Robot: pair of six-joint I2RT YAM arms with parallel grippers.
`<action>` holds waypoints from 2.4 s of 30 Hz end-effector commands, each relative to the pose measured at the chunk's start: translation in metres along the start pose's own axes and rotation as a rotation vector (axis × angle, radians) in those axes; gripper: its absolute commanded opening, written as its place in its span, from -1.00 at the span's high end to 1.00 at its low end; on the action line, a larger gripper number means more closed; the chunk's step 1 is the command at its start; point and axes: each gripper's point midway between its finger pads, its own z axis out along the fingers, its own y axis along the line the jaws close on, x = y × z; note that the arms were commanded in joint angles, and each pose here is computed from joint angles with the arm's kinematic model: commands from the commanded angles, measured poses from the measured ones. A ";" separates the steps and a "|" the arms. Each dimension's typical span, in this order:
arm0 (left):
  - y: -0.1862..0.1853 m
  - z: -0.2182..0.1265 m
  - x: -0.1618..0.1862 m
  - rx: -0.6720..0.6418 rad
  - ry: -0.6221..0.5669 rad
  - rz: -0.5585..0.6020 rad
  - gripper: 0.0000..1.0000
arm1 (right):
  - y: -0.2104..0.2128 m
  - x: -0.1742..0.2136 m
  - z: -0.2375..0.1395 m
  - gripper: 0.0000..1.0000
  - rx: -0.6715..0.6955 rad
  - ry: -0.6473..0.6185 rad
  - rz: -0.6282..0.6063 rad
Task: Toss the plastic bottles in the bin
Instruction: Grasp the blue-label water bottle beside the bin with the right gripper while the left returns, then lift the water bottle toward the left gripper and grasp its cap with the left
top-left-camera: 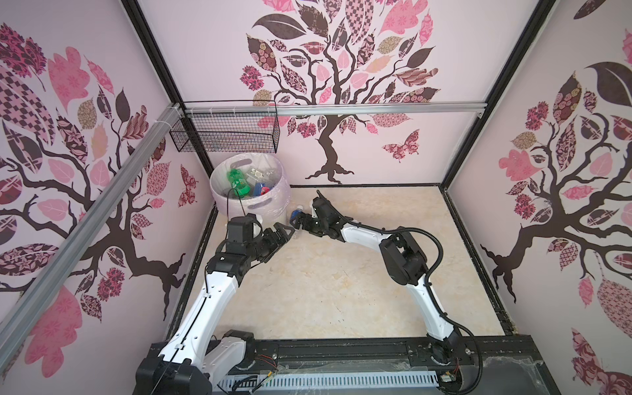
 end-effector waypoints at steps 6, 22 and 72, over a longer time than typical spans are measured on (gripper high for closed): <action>0.014 -0.006 -0.012 0.003 -0.030 -0.003 -0.94 | -0.047 0.033 0.038 -0.78 0.208 0.043 0.068; 0.014 -0.006 -0.015 -0.021 -0.034 0.016 -0.94 | -0.016 0.033 -0.018 -0.12 0.141 0.043 -0.075; -0.066 0.061 0.002 0.025 0.037 0.109 -0.56 | 0.094 0.074 -0.237 -0.15 -0.275 0.131 -0.492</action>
